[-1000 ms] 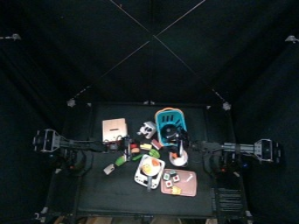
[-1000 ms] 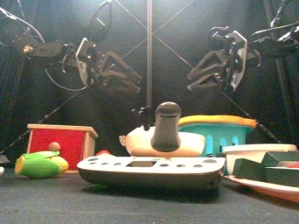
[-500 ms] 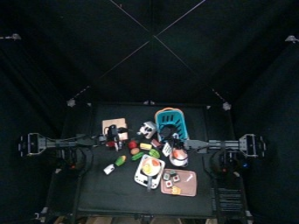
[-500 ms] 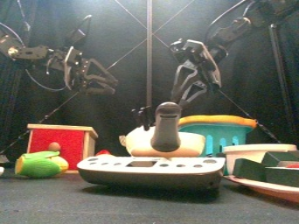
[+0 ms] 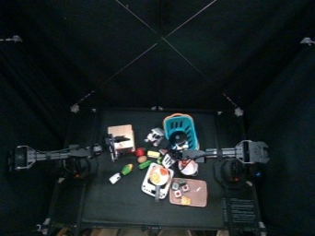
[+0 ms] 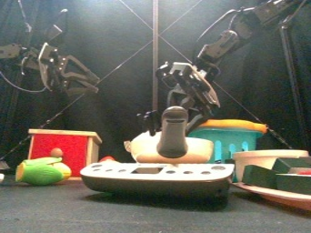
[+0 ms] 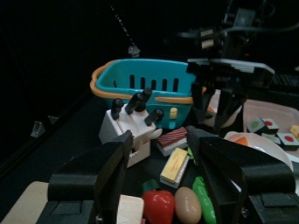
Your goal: Grab starfruit
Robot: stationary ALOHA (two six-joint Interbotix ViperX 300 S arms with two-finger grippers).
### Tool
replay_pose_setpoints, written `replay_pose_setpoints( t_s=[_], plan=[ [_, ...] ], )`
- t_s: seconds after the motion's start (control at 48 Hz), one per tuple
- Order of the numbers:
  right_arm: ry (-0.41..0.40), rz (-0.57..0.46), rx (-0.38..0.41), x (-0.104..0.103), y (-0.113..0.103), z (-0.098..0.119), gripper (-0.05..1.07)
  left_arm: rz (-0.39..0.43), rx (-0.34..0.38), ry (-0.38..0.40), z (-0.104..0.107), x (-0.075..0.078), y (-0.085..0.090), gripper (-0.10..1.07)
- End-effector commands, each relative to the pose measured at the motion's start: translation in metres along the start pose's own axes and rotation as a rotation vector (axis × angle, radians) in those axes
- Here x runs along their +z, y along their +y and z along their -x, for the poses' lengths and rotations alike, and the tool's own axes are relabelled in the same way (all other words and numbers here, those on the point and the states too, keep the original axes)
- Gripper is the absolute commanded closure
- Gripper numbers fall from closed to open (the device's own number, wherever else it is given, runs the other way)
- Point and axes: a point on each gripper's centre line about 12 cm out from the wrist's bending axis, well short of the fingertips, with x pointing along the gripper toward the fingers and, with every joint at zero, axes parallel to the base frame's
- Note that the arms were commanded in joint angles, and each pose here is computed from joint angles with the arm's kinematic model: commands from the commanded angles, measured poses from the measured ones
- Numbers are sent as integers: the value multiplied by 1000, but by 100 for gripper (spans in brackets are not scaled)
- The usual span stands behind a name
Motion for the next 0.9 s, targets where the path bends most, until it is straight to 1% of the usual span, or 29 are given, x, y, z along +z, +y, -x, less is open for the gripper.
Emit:
replay_pose_setpoints(
  t_s=[0.0, 0.25, 0.354, 0.438, 0.562, 0.708, 0.875],
  plan=[
    [-18, -9, 13, 9, 6, 3, 22, 5, 2, -31, 3, 7, 0, 9],
    [14, -13, -14, 11, 7, -6, 22, 6, 1, -23, 4, 5, 0, 9],
    [50, -11, -50, 10, 5, -11, 22, 6, 1, -9, 4, 4, 0, 9],
    [84, -8, -84, 9, 3, -12, 20, 6, 1, 6, 4, 1, 0, 9],
    [112, 1, -125, 8, -2, -10, 14, 6, 1, 12, 4, 1, 0, 9],
    [111, -1, -121, 9, -1, -10, 8, 6, 1, 12, 4, 1, 0, 9],
    [119, -8, -119, 7, 0, -17, 6, 6, 1, 12, 4, 1, 0, 9]
  ],
)
